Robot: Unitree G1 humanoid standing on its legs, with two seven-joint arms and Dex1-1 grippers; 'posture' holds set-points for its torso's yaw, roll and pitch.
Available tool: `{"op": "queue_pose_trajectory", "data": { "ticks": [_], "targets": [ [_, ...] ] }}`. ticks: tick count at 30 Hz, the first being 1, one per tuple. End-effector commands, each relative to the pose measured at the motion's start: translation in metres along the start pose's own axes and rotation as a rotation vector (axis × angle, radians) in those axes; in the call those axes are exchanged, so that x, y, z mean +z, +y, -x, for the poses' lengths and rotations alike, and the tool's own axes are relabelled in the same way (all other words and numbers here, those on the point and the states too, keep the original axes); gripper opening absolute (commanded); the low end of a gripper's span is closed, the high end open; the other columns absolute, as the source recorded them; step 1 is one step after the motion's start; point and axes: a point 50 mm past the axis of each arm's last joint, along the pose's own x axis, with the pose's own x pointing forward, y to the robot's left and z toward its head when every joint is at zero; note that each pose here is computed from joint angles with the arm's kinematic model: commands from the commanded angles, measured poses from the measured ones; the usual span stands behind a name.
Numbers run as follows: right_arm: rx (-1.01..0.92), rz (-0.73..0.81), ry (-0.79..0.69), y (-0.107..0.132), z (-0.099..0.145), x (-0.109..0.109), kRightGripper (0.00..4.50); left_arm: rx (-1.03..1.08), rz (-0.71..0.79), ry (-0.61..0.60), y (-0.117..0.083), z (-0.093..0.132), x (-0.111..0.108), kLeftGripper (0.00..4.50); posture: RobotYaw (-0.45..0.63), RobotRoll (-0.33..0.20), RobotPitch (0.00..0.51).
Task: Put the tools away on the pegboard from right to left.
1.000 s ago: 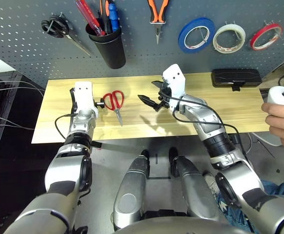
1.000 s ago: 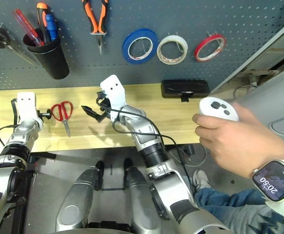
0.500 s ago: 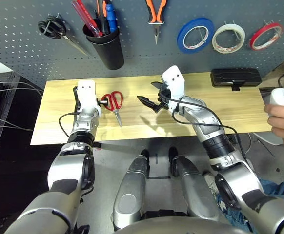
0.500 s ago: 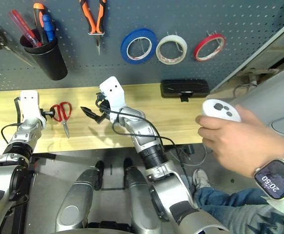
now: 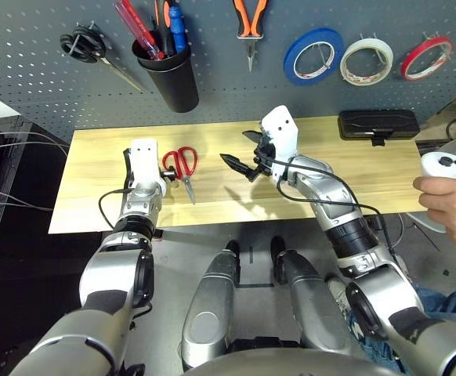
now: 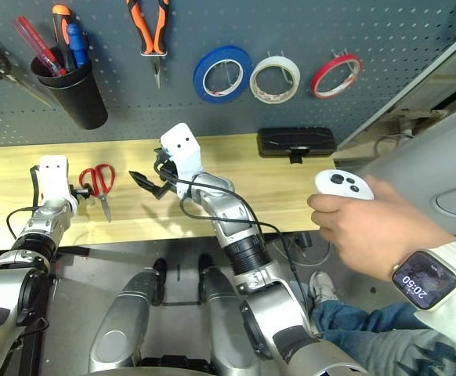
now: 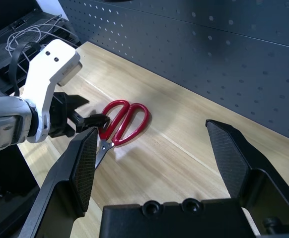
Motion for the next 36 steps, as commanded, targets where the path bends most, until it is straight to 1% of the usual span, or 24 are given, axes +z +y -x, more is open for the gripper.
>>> {"op": "queue_pose_trajectory", "data": {
  "ticks": [1,2,4,5,8,12,16,17,22,26,27,30,32,36],
  "targets": [
    [0.013,0.003,0.016,0.005,0.001,-0.004,4.50,-0.039,0.026,0.129,-0.006,0.002,-0.026,2.26,0.01,0.000,0.371],
    [0.012,0.004,0.017,0.004,0.001,-0.004,4.50,-0.053,0.035,0.142,-0.008,0.002,-0.026,1.99,0.01,0.000,0.371],
    [0.009,0.005,0.018,0.004,0.001,-0.005,4.50,-0.079,0.047,0.170,-0.012,0.002,-0.027,1.22,0.01,0.000,0.371],
    [0.008,0.005,0.018,0.004,0.001,-0.005,4.50,-0.088,0.051,0.181,-0.013,0.002,-0.028,0.94,0.01,0.000,0.370],
    [0.007,0.005,0.018,0.003,0.001,-0.005,4.50,-0.088,0.129,0.228,-0.016,0.003,-0.031,0.02,0.01,0.000,0.368],
    [0.005,0.005,0.013,0.003,0.000,-0.004,4.50,-0.087,0.138,0.240,-0.016,0.003,-0.029,0.02,0.02,0.000,0.365],
    [0.001,0.008,0.009,0.003,-0.001,-0.004,4.50,-0.066,0.138,0.214,-0.013,0.002,-0.025,0.02,0.02,0.000,0.362],
    [-0.001,0.008,0.007,0.003,-0.001,-0.004,4.50,-0.058,0.136,0.200,-0.012,0.001,-0.024,0.02,0.03,0.000,0.353],
    [-0.007,0.012,-0.011,0.001,-0.001,-0.002,4.50,0.004,0.144,0.071,-0.001,0.001,-0.012,0.02,0.05,0.000,0.338],
    [-0.014,0.015,-0.026,-0.001,0.000,0.001,4.50,0.038,0.151,-0.045,0.007,0.006,-0.001,0.02,0.06,0.000,0.338],
    [-0.016,0.016,-0.028,-0.002,-0.001,0.001,4.50,0.048,0.160,-0.069,0.010,0.009,0.001,0.02,0.06,0.000,0.332],
    [-0.022,0.021,-0.036,-0.004,-0.001,0.003,4.50,0.079,0.172,-0.155,0.018,0.022,0.009,0.02,0.06,0.000,0.334],
    [-0.025,0.023,-0.040,-0.005,-0.001,0.004,4.50,0.098,0.172,-0.192,0.022,0.032,0.013,0.02,0.07,0.000,0.336],
    [-0.028,0.024,-0.046,-0.007,-0.001,0.005,4.50,0.170,0.165,-0.279,0.040,0.054,0.023,0.02,0.07,0.000,0.338]
  ]
}}
